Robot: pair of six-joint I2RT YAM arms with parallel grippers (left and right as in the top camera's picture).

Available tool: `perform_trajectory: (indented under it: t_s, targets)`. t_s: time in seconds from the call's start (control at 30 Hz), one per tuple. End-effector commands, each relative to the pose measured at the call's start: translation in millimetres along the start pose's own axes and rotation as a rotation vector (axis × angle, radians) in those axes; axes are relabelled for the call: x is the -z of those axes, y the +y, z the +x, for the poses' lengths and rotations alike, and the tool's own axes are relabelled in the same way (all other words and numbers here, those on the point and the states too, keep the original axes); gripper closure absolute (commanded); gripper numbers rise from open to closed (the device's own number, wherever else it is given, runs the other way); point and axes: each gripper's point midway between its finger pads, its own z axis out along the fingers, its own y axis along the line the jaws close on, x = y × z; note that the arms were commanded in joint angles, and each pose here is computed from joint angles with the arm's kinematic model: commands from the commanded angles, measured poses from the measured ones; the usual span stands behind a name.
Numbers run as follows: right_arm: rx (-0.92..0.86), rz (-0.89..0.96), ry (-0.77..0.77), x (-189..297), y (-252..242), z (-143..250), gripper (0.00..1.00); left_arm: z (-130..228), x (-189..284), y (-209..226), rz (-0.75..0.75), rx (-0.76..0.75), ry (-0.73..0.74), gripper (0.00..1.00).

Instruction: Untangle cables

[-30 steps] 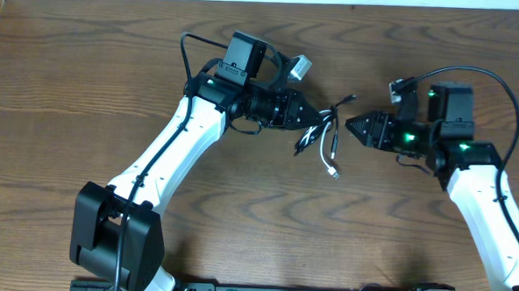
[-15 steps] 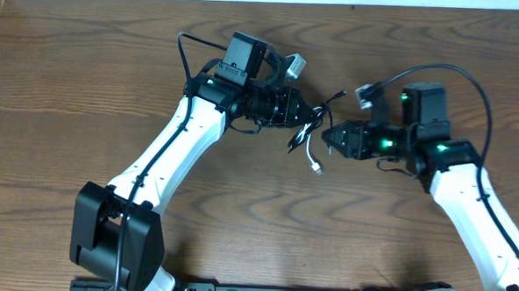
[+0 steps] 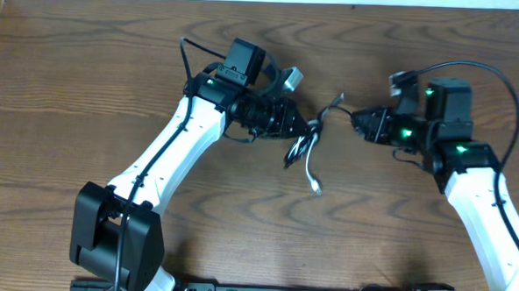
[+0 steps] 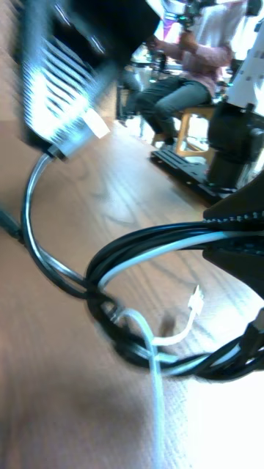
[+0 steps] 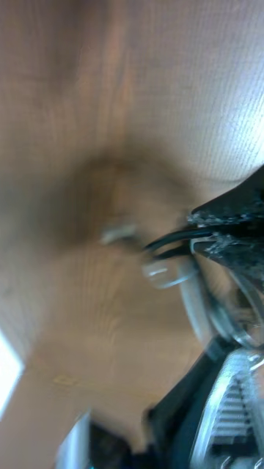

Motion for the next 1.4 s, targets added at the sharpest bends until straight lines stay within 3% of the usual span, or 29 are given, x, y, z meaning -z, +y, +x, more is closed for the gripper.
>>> perform_trajectory:
  t_s: [0.0,0.33,0.53,0.63,0.73,0.8,1.03,1.37]
  targets:
    - [-0.048,-0.059,-0.044,6.3,20.4,-12.7,0.99,11.4,-1.3,-17.7,0.08,-0.123,0.044,0.93]
    - [-0.043,-0.015,0.01,-39.3,23.8,5.3,0.99,31.1,-6.2,-59.6,0.278,-0.193,0.12,0.92]
    - [-0.017,-0.029,0.031,-39.5,15.9,5.9,0.98,32.0,-4.8,-62.7,0.299,-0.19,0.124,0.92]
    - [-0.012,-0.028,0.023,-28.6,7.6,0.7,0.87,31.4,-4.8,-62.9,0.299,-0.188,0.123,0.93]
    - [-0.067,0.027,0.037,-19.2,-16.1,2.5,0.54,28.6,-5.0,-63.8,0.299,-0.166,0.118,0.93]
    - [-0.118,0.076,0.064,-14.4,-34.7,9.1,0.43,23.8,-5.2,-65.2,0.299,-0.139,0.107,0.93]
    - [-0.17,0.159,0.208,-20.3,-65.8,46.1,0.36,-4.4,-3.1,-79.6,0.335,-0.085,0.031,0.92]
    - [0.007,-0.045,0.303,-27.3,-49.9,62.1,0.32,-30.4,9.4,-84.2,0.366,-0.013,-0.04,0.92]
